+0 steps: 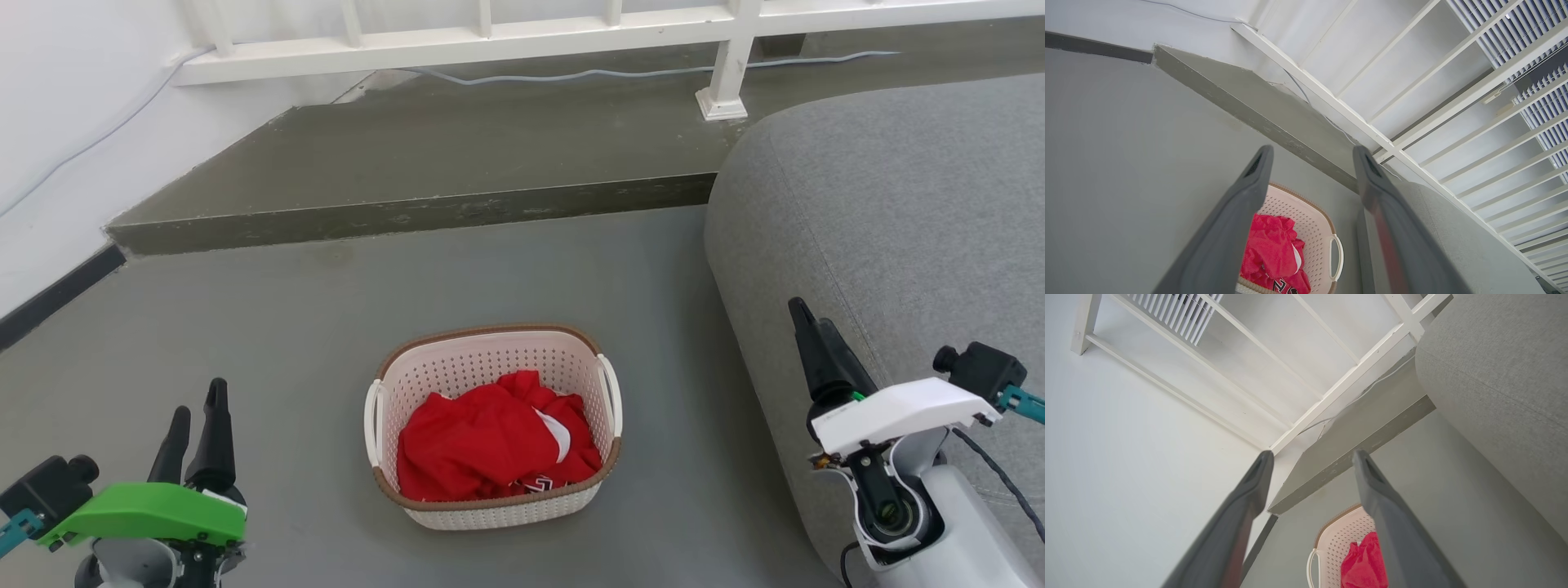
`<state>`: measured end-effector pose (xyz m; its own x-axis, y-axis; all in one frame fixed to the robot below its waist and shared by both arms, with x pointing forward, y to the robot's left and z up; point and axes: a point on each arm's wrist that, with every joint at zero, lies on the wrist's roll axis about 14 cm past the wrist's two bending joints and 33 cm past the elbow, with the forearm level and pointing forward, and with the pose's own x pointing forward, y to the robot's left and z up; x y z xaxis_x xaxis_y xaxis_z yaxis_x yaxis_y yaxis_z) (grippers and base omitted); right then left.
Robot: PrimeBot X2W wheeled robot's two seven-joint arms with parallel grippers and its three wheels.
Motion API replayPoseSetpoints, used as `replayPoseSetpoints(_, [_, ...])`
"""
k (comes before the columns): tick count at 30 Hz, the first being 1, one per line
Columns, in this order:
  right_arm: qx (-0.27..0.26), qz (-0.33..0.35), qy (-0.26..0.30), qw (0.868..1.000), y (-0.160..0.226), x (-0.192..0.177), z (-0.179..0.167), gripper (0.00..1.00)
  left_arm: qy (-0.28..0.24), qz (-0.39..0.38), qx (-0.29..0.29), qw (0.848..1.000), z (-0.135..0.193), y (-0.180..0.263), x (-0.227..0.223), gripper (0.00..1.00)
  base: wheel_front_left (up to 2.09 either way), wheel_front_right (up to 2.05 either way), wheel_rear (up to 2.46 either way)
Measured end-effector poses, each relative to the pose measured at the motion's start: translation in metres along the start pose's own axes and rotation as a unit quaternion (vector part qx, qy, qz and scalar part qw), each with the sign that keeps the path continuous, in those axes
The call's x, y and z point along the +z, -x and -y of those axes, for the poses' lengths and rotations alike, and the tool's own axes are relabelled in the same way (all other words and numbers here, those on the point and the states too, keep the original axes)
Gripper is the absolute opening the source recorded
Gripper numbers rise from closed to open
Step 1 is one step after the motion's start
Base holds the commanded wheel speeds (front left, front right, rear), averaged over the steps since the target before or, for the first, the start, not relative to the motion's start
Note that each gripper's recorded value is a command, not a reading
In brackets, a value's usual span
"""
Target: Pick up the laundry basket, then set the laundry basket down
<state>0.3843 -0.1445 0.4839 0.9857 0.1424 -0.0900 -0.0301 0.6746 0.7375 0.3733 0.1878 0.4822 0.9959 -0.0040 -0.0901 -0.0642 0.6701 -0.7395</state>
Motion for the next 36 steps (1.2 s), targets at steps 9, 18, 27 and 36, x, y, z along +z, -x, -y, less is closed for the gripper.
replayPoseSetpoints(9, [0.013, 0.005, 0.067, 0.998, -0.003, -0.002, -0.011, 1.00, -0.060, 0.016, -0.012, 0.998, 0.009, -0.001, 0.005, 1.00, 0.00, 0.00, 0.00])
replayPoseSetpoints(18, [0.027, 0.007, 0.136, 0.990, -0.005, -0.005, -0.020, 1.00, -0.116, 0.034, -0.026, 0.992, 0.018, 0.000, 0.009, 1.00, 0.00, 0.00, 0.00])
replayPoseSetpoints(27, [0.046, 0.016, 0.200, 0.979, -0.008, -0.006, -0.032, 1.00, -0.176, 0.048, -0.043, 0.982, 0.028, 0.000, 0.012, 1.00, 0.00, 0.00, 0.00])
replayPoseSetpoints(36, [0.066, 0.028, 0.262, 0.962, -0.010, -0.006, -0.042, 1.00, -0.234, 0.068, -0.063, 0.968, 0.039, 0.000, 0.016, 1.00, 0.00, 0.00, 0.00])
